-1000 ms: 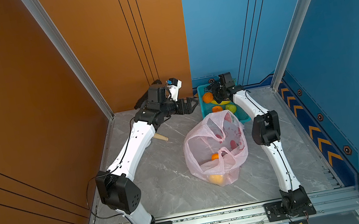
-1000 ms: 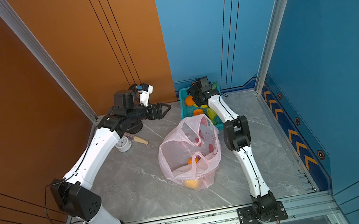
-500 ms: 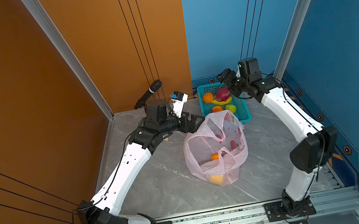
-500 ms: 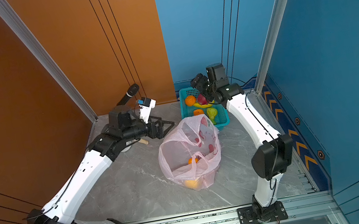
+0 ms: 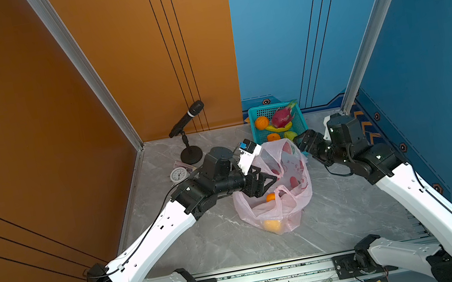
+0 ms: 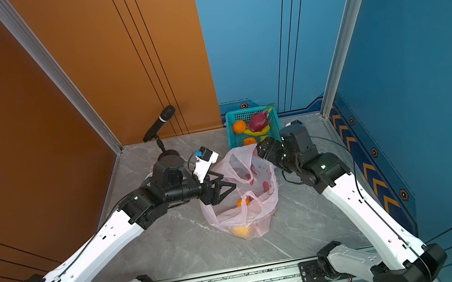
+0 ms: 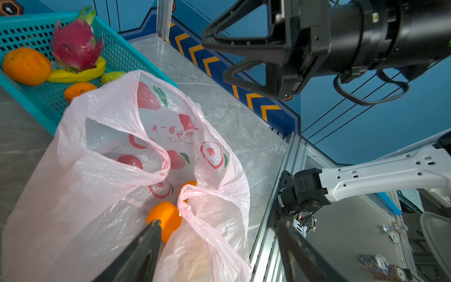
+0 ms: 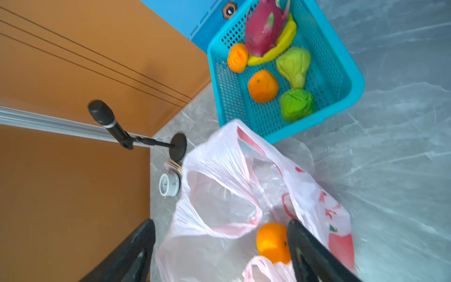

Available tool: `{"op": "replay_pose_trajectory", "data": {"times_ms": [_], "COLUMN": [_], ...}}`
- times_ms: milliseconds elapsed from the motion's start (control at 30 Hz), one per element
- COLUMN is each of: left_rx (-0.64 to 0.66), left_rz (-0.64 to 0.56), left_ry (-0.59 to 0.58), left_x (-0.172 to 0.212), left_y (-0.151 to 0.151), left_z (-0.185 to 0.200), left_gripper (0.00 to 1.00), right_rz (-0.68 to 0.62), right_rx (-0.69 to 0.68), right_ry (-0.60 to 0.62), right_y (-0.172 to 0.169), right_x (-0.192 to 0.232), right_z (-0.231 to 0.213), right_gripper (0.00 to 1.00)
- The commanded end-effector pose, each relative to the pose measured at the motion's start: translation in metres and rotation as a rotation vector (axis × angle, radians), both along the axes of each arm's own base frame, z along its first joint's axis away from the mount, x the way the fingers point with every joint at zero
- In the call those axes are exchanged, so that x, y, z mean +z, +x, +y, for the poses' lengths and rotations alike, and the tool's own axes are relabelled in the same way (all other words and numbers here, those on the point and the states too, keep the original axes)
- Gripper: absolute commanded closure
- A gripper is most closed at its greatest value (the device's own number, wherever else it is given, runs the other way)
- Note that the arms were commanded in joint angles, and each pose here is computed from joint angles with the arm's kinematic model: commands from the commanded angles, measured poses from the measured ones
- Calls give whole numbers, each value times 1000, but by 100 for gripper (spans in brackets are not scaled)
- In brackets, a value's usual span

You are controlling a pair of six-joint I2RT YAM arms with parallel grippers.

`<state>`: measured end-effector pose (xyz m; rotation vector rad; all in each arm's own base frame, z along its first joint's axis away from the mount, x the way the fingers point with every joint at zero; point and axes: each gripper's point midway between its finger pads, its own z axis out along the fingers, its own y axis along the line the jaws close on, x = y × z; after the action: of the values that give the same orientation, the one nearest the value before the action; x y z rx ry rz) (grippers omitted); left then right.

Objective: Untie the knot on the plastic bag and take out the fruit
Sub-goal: 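Lower the left gripper into the pink bag while the right gripper returns beside it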

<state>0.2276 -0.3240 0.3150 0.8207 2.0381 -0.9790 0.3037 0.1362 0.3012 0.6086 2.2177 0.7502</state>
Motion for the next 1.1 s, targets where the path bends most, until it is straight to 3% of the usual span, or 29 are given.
{"op": "replay_pose_trajectory", "data": {"times_ms": [0,200,467,567,767,1067], "left_rx": [136,206,233,237,270,347], "left_rz": [57,81,131,130,127,159], "left_ry": [73,175,311,340,352,402], "left_x": [-24,-64,-125,-136,-139,-158], "left_y": [13,21,27,24,29,35], "left_z": [5,-12,-25,-28,-27,-22], "left_gripper": [27,34,37,38,38,38], "right_rz": [133,293,357,397,478,597], "right_rx": [4,83,225,280,408,592], "right_ry": [-57,-199,-161,-215,-342,-490], "right_y": [-27,-65,-73,-75,-90,-143], "right_x": [-37,-87,-131,-151,-175,-205], "right_z": [-8,-15,16,21,24,18], "right_gripper": [14,11,9,10,26,38]}}
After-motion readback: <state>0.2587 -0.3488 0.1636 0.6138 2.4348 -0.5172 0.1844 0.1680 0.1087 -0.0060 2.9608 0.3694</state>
